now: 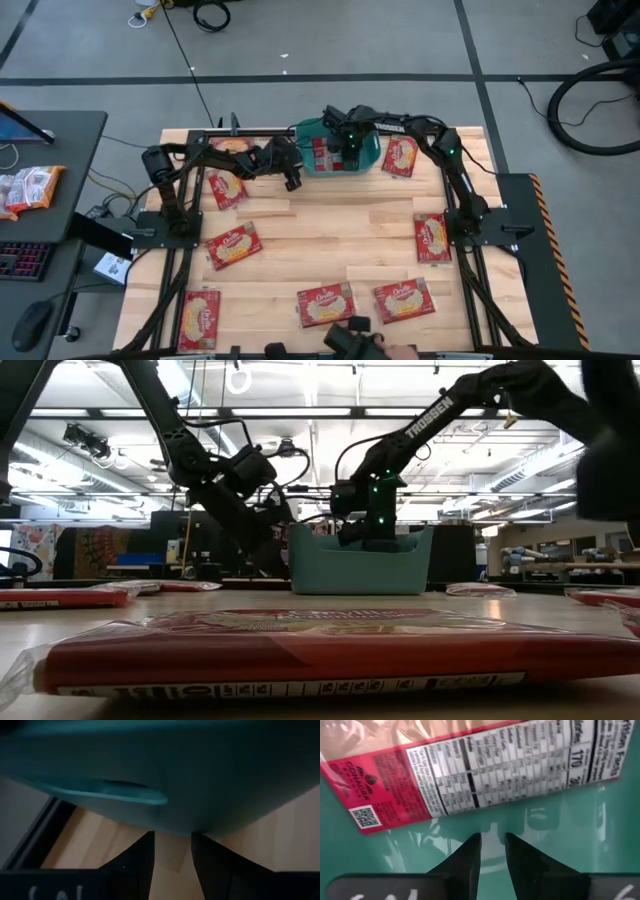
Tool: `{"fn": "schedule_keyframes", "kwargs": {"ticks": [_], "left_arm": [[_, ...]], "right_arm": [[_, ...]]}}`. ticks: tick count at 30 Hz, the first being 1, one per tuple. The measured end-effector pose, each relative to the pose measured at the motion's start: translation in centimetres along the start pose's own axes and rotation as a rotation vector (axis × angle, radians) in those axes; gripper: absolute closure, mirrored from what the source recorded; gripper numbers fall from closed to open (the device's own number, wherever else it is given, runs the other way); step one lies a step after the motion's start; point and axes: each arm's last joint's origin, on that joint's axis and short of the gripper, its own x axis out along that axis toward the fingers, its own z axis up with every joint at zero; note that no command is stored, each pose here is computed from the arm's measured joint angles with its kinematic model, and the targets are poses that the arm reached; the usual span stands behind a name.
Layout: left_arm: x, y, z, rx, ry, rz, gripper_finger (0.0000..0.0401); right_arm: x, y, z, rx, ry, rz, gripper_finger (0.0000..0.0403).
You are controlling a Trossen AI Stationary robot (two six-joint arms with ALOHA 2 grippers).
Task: Sort popcorn bags into baskets
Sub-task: Put the popcorn bag into the bin, then adjust the bin on the table
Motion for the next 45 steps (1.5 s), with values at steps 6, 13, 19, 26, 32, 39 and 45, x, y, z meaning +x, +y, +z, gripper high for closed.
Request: {"fn": "schedule_keyframes", "kwargs": {"ticks": [6, 13, 19, 26, 32, 39, 45], "left_arm": [[0.0, -1.0, 0.8, 0.024, -0.019, -0.014, 0.0264], [-0.1, -0.5, 3.2, 0.009, -0.112, 0.012, 0.0264], [-0.1, 0.2, 4.5, 0.028, -0.147, 0.035, 0.0264], [0.0, 0.8, 4.0, 0.049, -0.093, 0.064, 0.0264], [0.1, 1.1, 3.4, 0.094, -0.025, 0.098, 0.0264], [-1.4, 1.5, 3.9, 0.108, 0.012, 0.132, 0.0264], [-3.0, 2.1, 3.8, 0.109, 0.103, 0.194, 0.0264]], "right_arm": [[-1.8, 1.7, 1.9, -0.048, -0.185, 0.043, 0.0305], [-3.6, 2.4, 3.2, -0.054, -0.353, 0.074, 0.0305], [-3.8, 2.5, 3.5, -0.042, -0.364, 0.057, 0.0305], [-3.8, 2.0, 3.1, 0.007, -0.337, 0.026, 0.0305], [-3.7, 2.0, 2.6, 0.031, -0.265, 0.001, 0.0305], [-3.7, 1.8, 2.6, 0.03, -0.248, -0.051, 0.0302], [-4.2, 1.9, 2.3, 0.021, -0.22, -0.073, 0.0302]]}}
